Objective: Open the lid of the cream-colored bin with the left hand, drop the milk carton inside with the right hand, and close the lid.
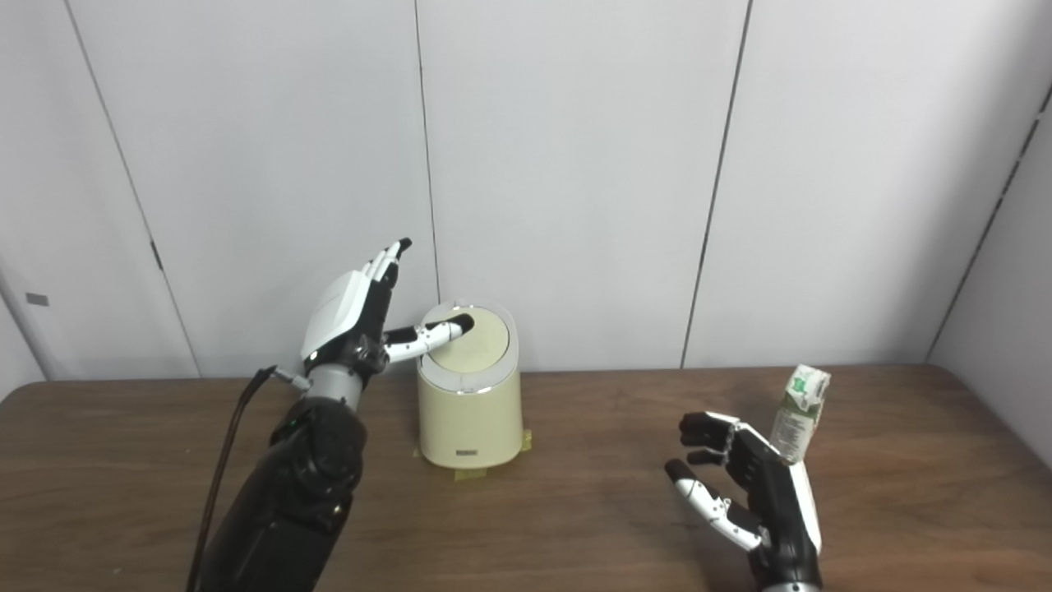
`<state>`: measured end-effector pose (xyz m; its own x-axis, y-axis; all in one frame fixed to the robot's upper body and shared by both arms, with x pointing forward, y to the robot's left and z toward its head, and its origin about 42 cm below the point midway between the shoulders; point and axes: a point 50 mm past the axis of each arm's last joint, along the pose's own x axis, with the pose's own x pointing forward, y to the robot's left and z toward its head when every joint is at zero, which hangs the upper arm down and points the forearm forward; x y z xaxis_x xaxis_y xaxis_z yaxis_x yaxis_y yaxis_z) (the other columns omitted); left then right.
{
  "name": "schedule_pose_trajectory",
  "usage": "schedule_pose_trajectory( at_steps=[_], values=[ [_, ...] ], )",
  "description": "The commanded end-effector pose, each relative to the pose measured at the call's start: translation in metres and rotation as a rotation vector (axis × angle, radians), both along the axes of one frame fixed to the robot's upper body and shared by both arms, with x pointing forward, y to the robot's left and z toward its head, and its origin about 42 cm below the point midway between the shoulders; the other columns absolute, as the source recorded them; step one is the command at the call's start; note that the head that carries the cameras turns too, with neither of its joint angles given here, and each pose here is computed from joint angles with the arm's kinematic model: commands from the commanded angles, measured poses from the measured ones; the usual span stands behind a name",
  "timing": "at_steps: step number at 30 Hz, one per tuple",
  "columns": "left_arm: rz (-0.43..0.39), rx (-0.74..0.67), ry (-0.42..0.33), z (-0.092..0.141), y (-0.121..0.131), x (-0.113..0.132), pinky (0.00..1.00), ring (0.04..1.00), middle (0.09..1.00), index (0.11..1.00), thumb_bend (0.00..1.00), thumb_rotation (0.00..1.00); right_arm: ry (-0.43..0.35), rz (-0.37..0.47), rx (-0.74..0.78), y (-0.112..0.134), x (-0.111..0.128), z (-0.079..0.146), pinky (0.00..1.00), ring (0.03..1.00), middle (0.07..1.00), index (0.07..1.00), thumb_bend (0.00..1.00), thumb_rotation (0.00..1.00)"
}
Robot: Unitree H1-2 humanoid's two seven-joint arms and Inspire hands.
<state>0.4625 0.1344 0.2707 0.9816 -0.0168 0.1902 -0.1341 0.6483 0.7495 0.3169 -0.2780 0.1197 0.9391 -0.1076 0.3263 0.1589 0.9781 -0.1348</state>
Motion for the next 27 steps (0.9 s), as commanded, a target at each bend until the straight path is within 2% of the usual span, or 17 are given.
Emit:
schedule_pose_trajectory(
  at_steps=[1, 5, 7, 19, 27],
  values=[
    [0.017, -0.006, -0.112, 0.039, -0.008, 0.010, 1.00, 1.000, 1.000, 1.000, 0.76, 0.52, 0.140, -0.005, 0.009, -0.001, -0.028, -0.041, 0.57, 0.658, 0.666, 0.635, 0.31, 0.25],
    [0.006, -0.045, -0.082, 0.048, -0.014, 0.013, 1.00, 1.000, 1.000, 1.000, 0.75, 0.59, 0.146, -0.006, 0.008, -0.001, -0.028, -0.041, 0.57, 0.657, 0.666, 0.637, 0.31, 0.25],
    [0.000, -0.061, -0.079, 0.053, -0.017, 0.015, 1.00, 1.000, 1.000, 1.000, 0.76, 0.59, 0.148, -0.005, 0.012, 0.000, -0.028, -0.041, 0.57, 0.656, 0.666, 0.635, 0.31, 0.24],
    [0.035, -0.053, -0.028, 0.045, -0.022, 0.031, 1.00, 1.000, 1.000, 1.000, 0.78, 0.38, 0.155, -0.005, 0.014, 0.001, -0.026, -0.043, 0.58, 0.661, 0.673, 0.634, 0.31, 0.22],
    [0.031, -0.051, -0.016, 0.035, -0.023, 0.029, 1.00, 1.000, 1.000, 1.000, 0.84, 0.31, 0.154, -0.005, 0.018, 0.000, -0.026, -0.045, 0.57, 0.656, 0.671, 0.633, 0.31, 0.20]
  ],
)
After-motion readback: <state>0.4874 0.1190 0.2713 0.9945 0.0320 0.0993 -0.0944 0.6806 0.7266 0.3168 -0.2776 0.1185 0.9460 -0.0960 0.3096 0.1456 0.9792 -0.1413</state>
